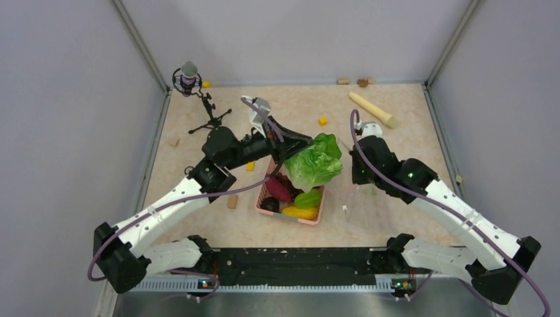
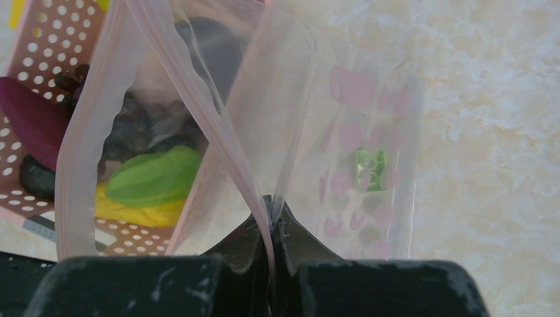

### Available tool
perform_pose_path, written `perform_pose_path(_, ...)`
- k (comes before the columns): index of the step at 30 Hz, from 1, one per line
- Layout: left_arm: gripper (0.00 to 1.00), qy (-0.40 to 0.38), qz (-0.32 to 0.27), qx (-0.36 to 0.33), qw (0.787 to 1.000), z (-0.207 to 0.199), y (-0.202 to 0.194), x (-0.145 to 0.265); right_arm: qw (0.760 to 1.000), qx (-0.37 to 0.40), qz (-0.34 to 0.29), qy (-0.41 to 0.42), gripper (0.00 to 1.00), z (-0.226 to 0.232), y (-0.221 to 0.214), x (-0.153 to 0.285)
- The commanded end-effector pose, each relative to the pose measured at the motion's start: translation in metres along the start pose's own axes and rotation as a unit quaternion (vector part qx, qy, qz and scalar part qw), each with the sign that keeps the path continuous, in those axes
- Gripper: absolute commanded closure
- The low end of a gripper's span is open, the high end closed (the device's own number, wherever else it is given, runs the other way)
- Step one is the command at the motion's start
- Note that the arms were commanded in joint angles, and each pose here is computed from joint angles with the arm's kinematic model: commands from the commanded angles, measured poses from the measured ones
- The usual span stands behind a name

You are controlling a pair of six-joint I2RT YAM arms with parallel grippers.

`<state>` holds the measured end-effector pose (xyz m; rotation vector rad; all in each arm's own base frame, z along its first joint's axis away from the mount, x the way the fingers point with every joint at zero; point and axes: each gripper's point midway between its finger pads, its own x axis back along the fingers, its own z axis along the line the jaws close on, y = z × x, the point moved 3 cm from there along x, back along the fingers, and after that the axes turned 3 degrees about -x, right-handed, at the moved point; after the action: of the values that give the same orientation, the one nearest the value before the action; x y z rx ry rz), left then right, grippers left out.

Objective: Place the food in the zip-top bag and seal the zipper
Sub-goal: Place the fake vegetable in the zipper food storage bag.

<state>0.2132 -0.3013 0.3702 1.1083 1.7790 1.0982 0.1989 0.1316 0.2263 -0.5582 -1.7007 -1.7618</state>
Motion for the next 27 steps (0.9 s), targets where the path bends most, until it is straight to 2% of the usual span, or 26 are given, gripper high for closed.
perform_pose_path(1,1.0,-0.072,-0.123,-0.065,0.988,-0.046,0.055,0.008,0.998,-0.001,-0.019,0.064,1.0,0.016,0.009,0.007)
perform_pose_path(5,1.0,-0.129,-0.147,-0.061,0.979,-0.063,0.065,0.007,0.995,0.001,-0.02,0.1,1.0,0.025,0.011,0.011)
perform_pose_path(10,1.0,-0.191,-0.147,-0.066,0.968,-0.079,0.069,0.001,0.987,-0.003,-0.031,0.16,1.0,0.041,0.014,0.019)
perform_pose_path(17,1.0,-0.217,-0.161,-0.068,0.96,-0.083,0.072,-0.004,0.973,-0.023,-0.045,0.226,1.0,0.059,0.021,0.032)
perform_pose_path(27,1.0,-0.248,-0.162,-0.028,0.955,-0.072,0.05,-0.017,0.955,-0.051,-0.103,0.273,1.0,0.06,0.037,0.062)
